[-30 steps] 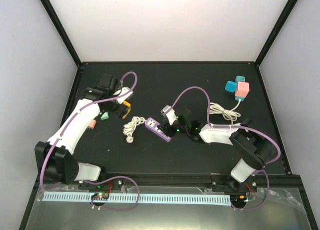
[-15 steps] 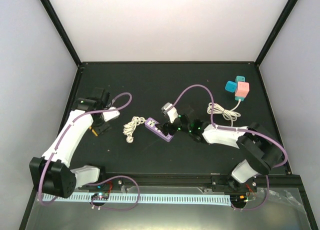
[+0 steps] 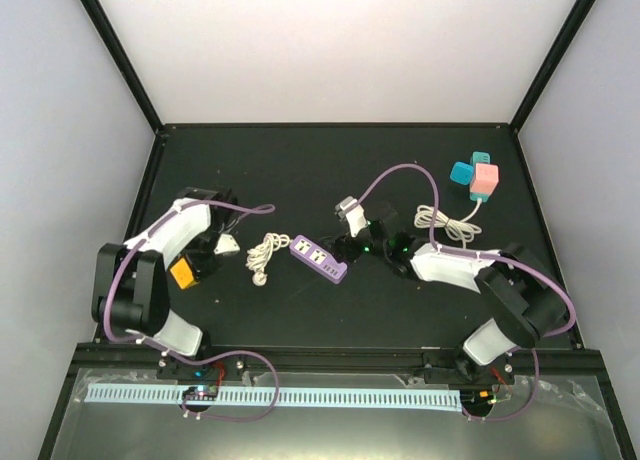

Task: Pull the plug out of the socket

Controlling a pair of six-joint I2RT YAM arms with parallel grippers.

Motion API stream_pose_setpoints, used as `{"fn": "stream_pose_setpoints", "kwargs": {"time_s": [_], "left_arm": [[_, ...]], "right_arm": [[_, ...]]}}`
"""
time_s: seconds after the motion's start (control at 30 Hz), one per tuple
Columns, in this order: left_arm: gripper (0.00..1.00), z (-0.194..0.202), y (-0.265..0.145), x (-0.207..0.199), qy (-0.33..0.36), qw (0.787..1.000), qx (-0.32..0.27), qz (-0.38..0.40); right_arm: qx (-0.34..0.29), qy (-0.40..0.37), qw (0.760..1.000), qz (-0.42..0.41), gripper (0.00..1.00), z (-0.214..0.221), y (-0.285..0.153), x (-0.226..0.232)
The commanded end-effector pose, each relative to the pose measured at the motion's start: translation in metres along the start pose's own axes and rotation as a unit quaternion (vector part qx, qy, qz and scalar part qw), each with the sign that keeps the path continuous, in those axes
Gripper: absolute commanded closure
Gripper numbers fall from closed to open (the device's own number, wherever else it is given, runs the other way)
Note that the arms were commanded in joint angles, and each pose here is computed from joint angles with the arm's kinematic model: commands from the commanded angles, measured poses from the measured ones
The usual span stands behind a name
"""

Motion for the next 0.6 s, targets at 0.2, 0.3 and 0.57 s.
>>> {"fn": "stream_pose_setpoints", "kwargs": {"time_s": [0.2,0.3,0.57], "left_arm": [[0.74,-0.021,0.023,0.021,0.009,0.999,0.044,0.013],[0.69,-0.028,0.024,0.027,0.008,0.999,0.041,0.018],[0.50,-0.047,0.021,0.041,-0.002,0.999,0.010,0.040]], "right_arm": [[-0.016,0.031,0.999,-0.003,0.14,-0.011,-0.008,-0.012],[-0.014,0.034,0.999,-0.004,0.13,-0.011,-0.007,-0.013],[-0.009,0.035,0.999,-0.005,0.12,-0.009,-0.005,-0.015]]}}
Point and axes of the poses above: each gripper's point midway between its finger pads, its own y axis out along the fingers, its own x axis along the line the jaws close on, z = x × y, the point moved 8 cm from there along -y, back along the fingers, and after that the axes turned 14 degrees about y, right-handed, at the moved point
